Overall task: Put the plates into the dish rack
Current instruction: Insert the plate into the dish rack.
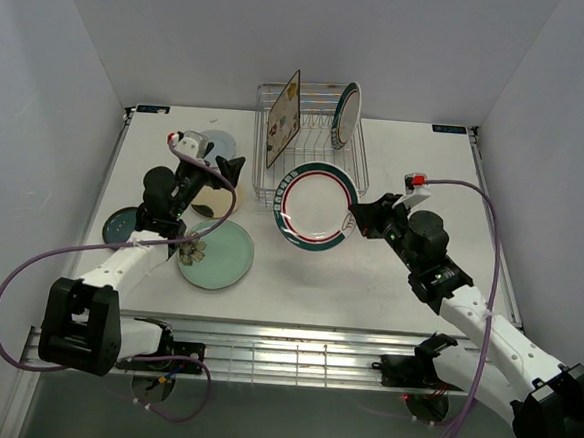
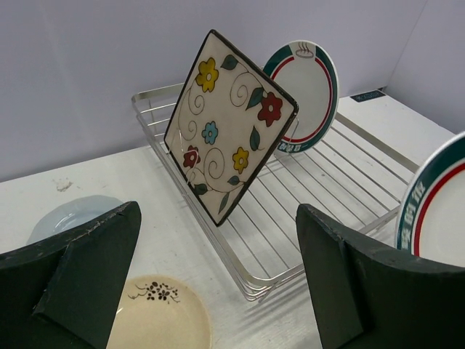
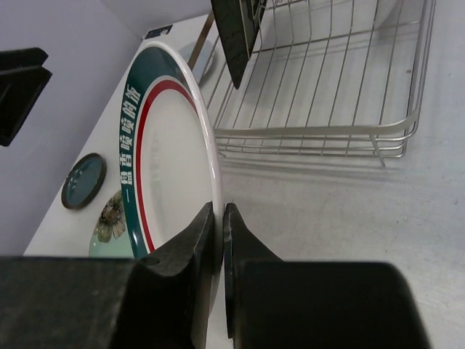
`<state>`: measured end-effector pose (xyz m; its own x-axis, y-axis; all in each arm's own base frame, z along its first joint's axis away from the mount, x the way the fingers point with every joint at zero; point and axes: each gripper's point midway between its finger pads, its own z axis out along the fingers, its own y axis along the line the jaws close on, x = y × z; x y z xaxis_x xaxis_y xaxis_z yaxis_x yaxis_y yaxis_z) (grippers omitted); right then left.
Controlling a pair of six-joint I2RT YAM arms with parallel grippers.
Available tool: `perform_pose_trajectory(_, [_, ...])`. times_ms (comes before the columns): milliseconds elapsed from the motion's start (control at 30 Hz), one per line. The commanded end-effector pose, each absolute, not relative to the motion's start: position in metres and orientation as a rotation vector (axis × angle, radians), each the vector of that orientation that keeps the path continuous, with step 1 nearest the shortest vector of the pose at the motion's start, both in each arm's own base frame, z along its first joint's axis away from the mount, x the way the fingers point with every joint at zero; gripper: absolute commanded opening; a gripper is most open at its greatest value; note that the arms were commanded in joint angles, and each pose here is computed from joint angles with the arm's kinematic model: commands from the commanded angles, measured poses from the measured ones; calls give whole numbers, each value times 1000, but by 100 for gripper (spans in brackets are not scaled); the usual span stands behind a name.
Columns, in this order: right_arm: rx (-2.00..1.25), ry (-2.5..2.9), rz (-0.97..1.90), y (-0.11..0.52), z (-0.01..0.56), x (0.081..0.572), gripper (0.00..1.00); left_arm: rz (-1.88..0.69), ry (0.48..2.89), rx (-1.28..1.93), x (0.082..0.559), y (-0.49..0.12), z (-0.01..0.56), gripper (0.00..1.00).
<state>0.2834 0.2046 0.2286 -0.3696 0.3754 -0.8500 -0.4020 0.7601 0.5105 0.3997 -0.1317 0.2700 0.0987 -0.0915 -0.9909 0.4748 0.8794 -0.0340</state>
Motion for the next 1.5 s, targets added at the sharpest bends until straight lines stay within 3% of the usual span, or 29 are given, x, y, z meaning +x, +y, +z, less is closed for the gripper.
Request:
perform_pose_trajectory(0, [25,1566,805,200,300,303,8,-429,1362,353,390,-134,284,98])
perform_pose_trajectory(667, [366,1428,331,135,340,381,8,-424,1367,351,391,-133,282,98])
perform_pose_trajectory(1300, [330,1412,-90,161,379,475,8,-412,1370,345,394,-133,281,98])
perform_pose_trajectory(1467, [299,1433,-238,175,365,501,8,-410,1371,345,394,-133,280,98])
